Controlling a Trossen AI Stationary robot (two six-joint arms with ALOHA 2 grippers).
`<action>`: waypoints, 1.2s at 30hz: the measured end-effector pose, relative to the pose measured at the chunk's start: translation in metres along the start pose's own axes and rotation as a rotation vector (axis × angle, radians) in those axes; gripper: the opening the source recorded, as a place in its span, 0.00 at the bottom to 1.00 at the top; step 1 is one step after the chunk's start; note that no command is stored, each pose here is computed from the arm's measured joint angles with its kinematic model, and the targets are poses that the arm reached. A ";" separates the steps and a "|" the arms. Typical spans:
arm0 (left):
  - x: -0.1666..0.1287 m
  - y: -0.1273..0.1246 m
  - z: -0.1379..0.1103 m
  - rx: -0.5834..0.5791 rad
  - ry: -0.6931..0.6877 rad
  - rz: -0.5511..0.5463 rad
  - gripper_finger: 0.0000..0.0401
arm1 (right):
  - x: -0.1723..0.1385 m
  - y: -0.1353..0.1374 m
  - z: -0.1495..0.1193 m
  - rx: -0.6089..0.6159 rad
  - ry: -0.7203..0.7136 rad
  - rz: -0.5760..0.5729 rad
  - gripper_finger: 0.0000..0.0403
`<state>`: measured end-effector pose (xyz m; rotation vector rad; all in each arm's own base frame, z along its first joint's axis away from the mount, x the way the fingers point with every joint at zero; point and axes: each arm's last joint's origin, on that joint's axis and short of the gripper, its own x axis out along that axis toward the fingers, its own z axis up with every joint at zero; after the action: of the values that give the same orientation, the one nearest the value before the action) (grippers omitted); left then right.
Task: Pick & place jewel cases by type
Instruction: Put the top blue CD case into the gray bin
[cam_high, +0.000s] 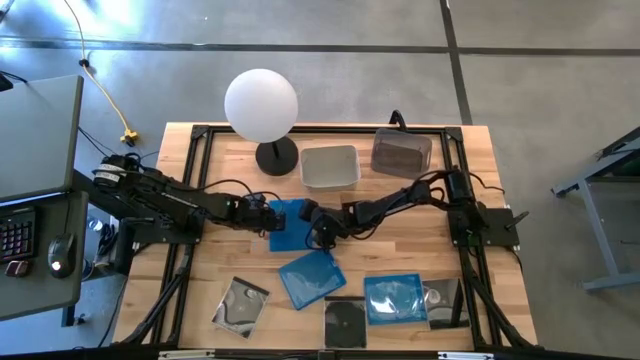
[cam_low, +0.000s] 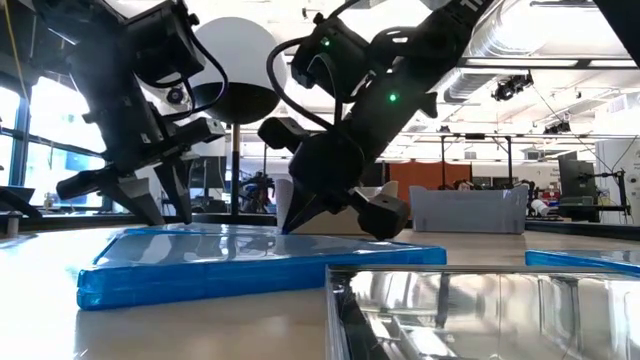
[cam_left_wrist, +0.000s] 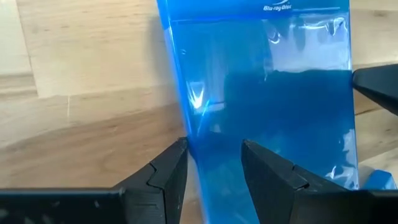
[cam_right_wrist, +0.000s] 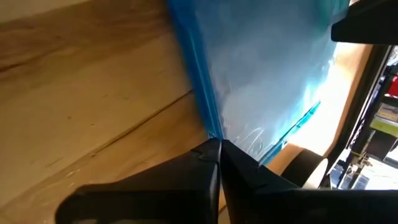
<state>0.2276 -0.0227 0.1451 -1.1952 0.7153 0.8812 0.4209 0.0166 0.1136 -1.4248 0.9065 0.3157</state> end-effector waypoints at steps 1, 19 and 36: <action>0.000 0.000 0.000 -0.007 0.006 -0.001 0.37 | -0.001 0.000 0.001 -0.006 0.009 -0.003 0.00; 0.000 -0.002 -0.001 -0.013 0.027 -0.027 0.37 | -0.001 0.012 -0.014 0.167 0.299 0.051 0.07; 0.023 -0.004 -0.007 -0.070 0.044 -0.010 0.37 | 0.009 0.016 -0.057 0.505 0.113 0.316 0.24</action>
<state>0.2418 -0.0257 0.1256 -1.2823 0.7186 0.8803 0.3955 -0.0364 0.1021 -0.8403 1.2083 0.2199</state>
